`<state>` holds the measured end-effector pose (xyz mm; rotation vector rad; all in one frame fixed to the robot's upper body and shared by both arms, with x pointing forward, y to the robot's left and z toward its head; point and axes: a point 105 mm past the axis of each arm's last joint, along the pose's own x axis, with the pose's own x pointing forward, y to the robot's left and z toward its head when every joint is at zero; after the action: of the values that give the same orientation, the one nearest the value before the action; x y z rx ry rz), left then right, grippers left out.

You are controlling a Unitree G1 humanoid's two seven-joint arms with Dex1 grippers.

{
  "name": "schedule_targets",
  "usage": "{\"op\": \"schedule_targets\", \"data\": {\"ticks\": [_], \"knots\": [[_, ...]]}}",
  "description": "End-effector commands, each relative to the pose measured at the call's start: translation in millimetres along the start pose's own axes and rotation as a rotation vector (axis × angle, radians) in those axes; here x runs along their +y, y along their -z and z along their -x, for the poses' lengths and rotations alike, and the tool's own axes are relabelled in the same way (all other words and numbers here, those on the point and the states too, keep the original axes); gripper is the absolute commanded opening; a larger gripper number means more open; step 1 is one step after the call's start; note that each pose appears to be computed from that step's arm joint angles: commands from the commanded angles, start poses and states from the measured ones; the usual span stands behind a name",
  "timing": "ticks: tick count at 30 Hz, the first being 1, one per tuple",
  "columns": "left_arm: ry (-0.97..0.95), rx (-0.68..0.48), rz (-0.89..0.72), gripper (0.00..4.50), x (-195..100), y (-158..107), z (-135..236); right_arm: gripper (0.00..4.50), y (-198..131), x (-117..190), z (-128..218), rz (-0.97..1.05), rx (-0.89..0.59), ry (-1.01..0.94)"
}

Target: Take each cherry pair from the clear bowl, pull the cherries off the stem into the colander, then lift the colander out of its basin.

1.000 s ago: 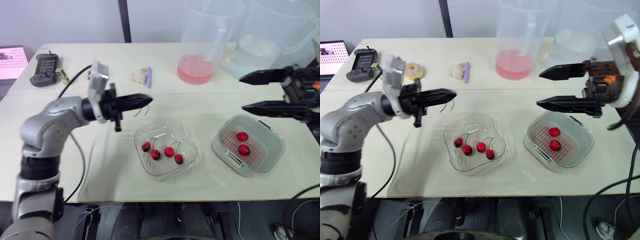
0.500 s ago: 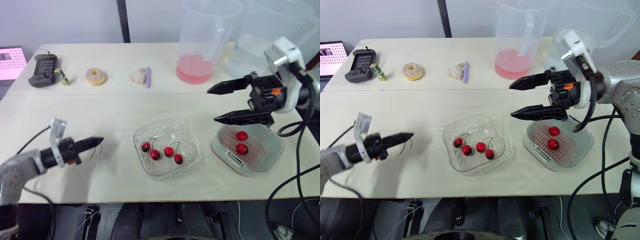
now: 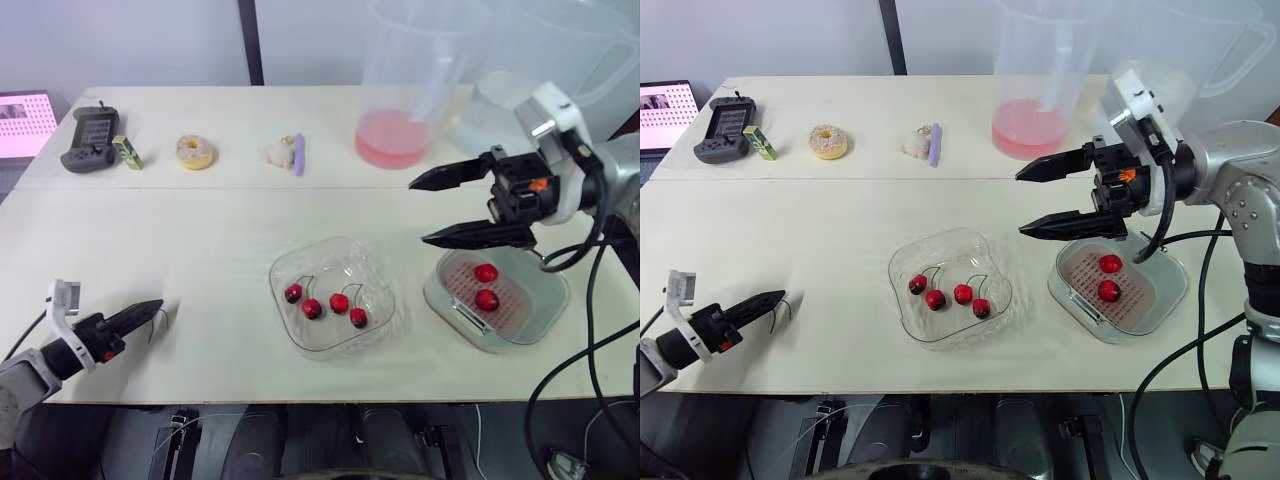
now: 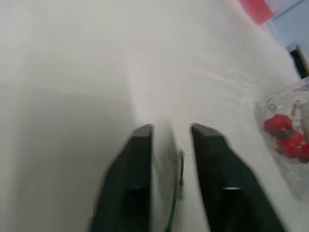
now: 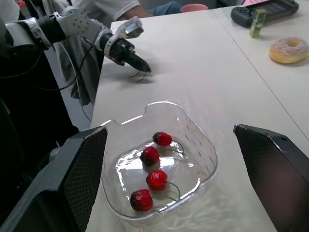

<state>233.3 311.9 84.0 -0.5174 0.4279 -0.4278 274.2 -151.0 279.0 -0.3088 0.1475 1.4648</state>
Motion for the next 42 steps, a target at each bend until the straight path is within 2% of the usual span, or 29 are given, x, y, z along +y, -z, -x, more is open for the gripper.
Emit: {"op": "schedule_targets", "data": {"ticks": [1,3,4,7,10,12,15,17,20,24,28,30,37,42], "knots": [[-0.066,-0.083,-0.085,3.21,13,-31,20,4.50,-11,2,3,0.055,-0.010,0.008],[-0.088,-0.113,-0.118,4.32,19,-46,29,4.50,-11,2,3,0.050,-0.009,0.010],[-0.097,-0.137,-0.131,4.41,21,-55,33,4.50,-10,3,3,0.049,-0.009,0.010],[-0.034,-0.197,-0.212,4.41,7,-88,36,4.50,-12,5,2,0.044,-0.012,0.016],[0.059,-0.208,-0.272,4.41,-14,-103,28,4.50,-12,8,1,0.039,-0.010,0.022],[0.194,-0.136,-0.464,4.41,-47,-107,12,4.50,-8,11,-2,0.025,0.022,0.042],[0.351,-0.073,-0.663,4.41,-88,-112,-3,4.50,-1,17,-6,0.014,0.075,0.067],[0.455,-0.032,-0.739,4.41,-115,-114,-14,4.50,4,19,-10,0.017,0.103,0.102],[0.551,0.046,-0.824,4.41,-141,-112,-29,4.50,9,15,-16,0.066,0.140,0.188],[0.684,0.064,-0.890,4.41,-169,-111,-39,4.50,14,14,-21,0.044,0.175,0.274],[0.698,0.129,-0.939,4.41,-166,-107,-48,4.50,15,8,-32,0.095,0.224,0.333],[0.699,0.117,-0.949,4.41,-166,-110,-50,4.50,18,3,-37,0.119,0.257,0.353],[0.706,0.160,-1.058,4.41,-163,-107,-48,4.50,30,17,-84,0.177,0.386,0.130],[0.689,0.191,-1.069,4.41,-156,-100,-41,4.50,59,29,-129,0.164,0.491,0.017]]}}
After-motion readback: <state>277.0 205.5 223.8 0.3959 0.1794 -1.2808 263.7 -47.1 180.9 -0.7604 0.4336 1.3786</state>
